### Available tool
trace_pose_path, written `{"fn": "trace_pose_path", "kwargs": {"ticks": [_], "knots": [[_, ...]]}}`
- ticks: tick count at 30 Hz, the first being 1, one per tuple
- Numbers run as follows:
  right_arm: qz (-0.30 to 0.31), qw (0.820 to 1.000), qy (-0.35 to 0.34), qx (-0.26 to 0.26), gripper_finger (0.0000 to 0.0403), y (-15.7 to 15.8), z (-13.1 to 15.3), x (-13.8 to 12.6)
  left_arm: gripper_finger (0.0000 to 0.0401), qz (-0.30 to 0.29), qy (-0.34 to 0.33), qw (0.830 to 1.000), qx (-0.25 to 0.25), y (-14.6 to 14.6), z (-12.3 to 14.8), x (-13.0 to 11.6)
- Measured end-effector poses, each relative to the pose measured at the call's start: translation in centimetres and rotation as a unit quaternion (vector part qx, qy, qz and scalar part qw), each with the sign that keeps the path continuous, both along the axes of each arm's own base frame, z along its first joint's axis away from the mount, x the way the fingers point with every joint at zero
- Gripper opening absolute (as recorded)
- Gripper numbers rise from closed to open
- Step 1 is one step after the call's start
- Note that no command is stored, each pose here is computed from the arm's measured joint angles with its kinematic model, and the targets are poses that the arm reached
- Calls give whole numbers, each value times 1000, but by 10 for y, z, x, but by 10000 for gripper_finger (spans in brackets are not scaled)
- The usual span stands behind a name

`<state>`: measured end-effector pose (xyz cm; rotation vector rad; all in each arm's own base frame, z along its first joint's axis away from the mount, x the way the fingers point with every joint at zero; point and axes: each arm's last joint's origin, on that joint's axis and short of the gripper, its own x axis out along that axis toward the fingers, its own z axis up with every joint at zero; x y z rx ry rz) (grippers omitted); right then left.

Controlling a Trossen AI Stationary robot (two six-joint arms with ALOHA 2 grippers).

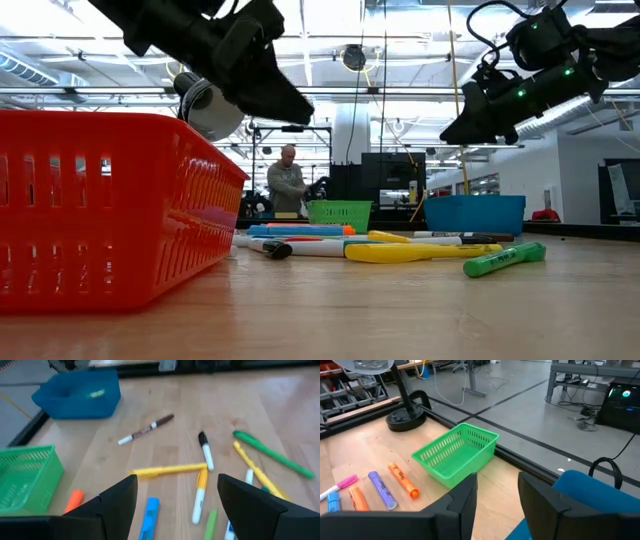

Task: Pick & Place Markers
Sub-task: Put the blue highlighter into the dark blue bin

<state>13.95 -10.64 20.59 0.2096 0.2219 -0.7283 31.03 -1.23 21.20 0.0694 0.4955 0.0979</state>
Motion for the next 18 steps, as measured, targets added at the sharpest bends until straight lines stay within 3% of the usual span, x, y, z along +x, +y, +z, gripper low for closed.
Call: {"fn": "trace_pose_path", "kwargs": {"ticks": [8, 11, 18], "knots": [[0, 1000, 1, 0, 130, 0, 0, 0, 280, 8, 26, 1000, -7, 1, -16, 7], [0, 1000, -1, -1, 130, -1, 0, 1, 280, 12, 68, 998, 0, 5, -28, 10], [-2, 1000, -7, 4, 130, -1, 0, 2, 280, -6, 188, 982, 13, 25, -28, 33]]}}
